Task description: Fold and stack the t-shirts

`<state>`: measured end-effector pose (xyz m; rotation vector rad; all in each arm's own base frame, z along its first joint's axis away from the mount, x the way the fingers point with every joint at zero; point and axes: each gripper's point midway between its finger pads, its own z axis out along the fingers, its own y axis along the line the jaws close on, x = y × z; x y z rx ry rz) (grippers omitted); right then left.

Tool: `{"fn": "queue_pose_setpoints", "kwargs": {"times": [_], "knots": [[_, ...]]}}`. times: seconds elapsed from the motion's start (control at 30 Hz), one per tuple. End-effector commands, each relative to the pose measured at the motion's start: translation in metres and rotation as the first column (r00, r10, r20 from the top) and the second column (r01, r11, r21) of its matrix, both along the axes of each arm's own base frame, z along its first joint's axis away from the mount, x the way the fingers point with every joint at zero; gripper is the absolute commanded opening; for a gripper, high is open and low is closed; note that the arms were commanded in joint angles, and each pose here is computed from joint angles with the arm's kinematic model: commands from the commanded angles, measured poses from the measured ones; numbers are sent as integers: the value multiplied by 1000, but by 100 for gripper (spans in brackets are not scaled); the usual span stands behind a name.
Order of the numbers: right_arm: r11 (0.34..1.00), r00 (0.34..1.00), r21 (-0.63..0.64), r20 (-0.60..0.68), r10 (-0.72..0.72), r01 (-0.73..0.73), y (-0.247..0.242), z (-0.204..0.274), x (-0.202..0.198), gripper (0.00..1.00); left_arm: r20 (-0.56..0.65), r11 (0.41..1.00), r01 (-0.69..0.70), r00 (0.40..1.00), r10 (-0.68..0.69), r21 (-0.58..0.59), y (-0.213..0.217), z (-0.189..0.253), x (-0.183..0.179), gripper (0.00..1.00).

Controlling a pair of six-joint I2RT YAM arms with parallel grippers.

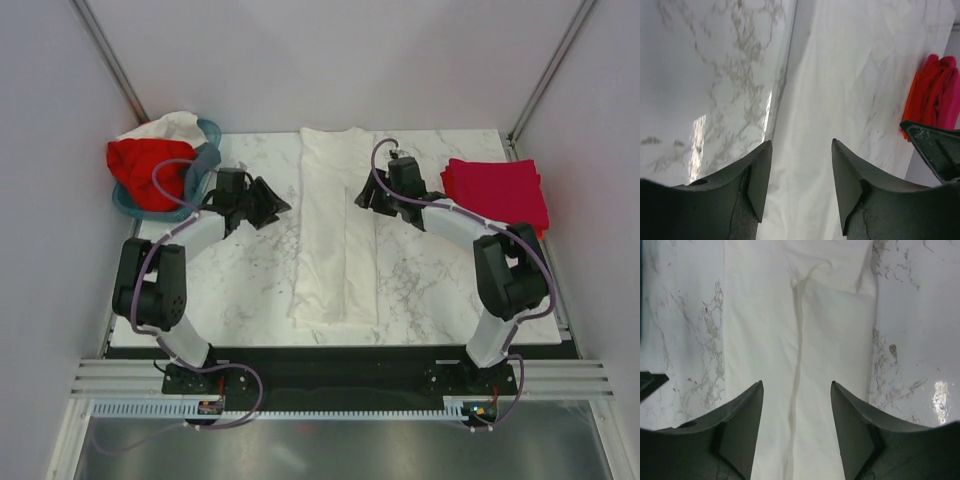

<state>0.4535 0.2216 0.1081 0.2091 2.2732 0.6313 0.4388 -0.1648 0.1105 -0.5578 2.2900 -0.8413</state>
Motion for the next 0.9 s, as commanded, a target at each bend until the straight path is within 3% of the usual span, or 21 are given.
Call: {"fn": "queue_pose_setpoints", "kwargs": {"times": [0.0,0.23,0.37,0.57,0.87], "knots": [[998,999,-56,4,-39,39,-16,-5,-34,62,-4,998,59,998,-58,21,-12,-13,-48,58],[995,997,-77,-54,53,-57,-20,-15,-123,57,-83,986,164,984,-160,38,-16,-49,-158,57],[991,988,-80,-122,95,-105,-24,-33,-172,56,-112,980,198,975,-193,33,-18,-58,-202,56],[988,965,-9,-217,146,-151,-25,-60,-235,54,-171,973,230,960,-222,28,-20,-74,-240,55],[975,916,38,-334,221,-221,-18,-82,-283,53,-265,962,272,930,-253,36,-27,-96,-263,53]]}}
